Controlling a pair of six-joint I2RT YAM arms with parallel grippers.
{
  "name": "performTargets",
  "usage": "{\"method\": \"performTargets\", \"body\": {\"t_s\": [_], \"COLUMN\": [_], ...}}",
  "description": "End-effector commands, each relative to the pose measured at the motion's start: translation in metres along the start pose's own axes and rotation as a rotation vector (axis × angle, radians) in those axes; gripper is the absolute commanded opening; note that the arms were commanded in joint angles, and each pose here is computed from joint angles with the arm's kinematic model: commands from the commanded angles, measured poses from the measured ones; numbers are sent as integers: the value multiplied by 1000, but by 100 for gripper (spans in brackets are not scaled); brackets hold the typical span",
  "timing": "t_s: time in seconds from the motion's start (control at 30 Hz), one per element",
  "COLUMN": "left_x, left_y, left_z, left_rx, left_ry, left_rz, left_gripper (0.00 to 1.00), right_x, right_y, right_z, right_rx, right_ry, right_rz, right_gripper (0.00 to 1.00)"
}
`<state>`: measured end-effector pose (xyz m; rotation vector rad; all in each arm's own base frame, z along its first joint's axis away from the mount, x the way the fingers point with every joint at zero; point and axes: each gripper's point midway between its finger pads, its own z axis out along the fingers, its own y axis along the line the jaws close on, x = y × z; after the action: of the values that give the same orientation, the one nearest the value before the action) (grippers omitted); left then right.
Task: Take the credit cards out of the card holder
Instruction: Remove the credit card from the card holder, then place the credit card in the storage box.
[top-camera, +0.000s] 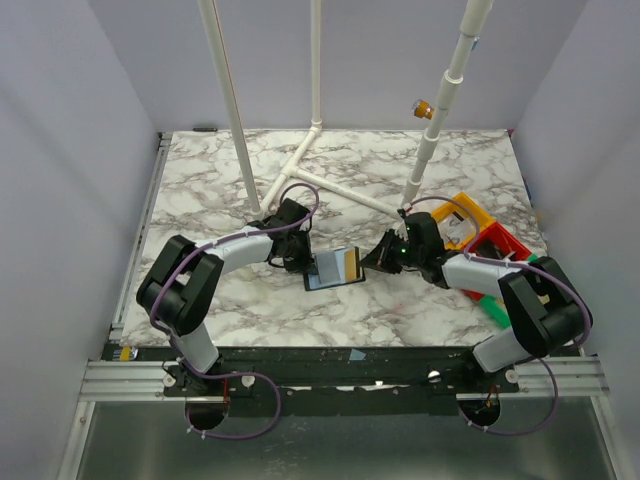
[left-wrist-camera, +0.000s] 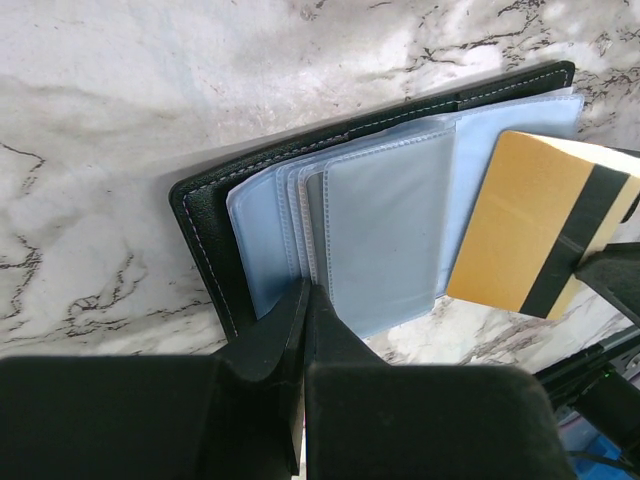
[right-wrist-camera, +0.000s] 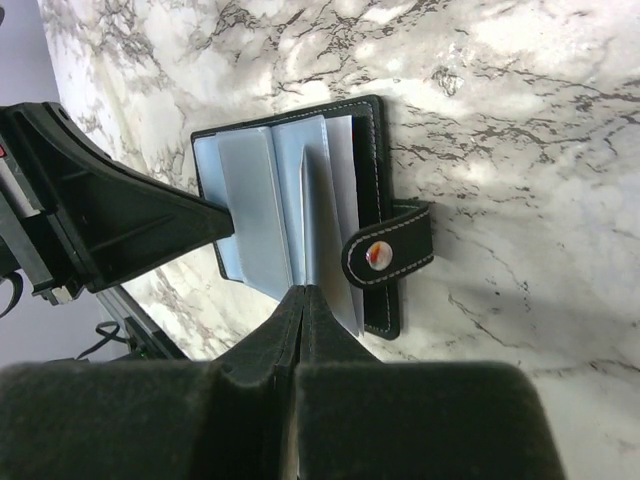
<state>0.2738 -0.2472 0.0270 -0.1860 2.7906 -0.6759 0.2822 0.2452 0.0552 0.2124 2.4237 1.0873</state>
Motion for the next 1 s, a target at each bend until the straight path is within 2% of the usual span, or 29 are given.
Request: {"method": "performTargets", "body": {"t_s": [0.0,0.47,0.9,0.97], "left_x": [11,-6,-28,-30], "left_y": [38,14,-24,-29], "left_z": [-2,-21,-56,-61], "left_rx": [-151,-94,-10,9], "left_ry": [17,-31,-95,-105], "left_rz": [24,62,114,124], "left_gripper": [0,0,0,8], "right_x": [-9,-19,-28,-30], "right_y": [-4,14,25,28], "right_z": [-9,-24,-34,-36], "right_rx": [55,45,47,51], "right_ry": [-31,-51,-69,-78], "right_rz": [-16,-40,-47,-51], "right_gripper": [1,1,1,1]}}
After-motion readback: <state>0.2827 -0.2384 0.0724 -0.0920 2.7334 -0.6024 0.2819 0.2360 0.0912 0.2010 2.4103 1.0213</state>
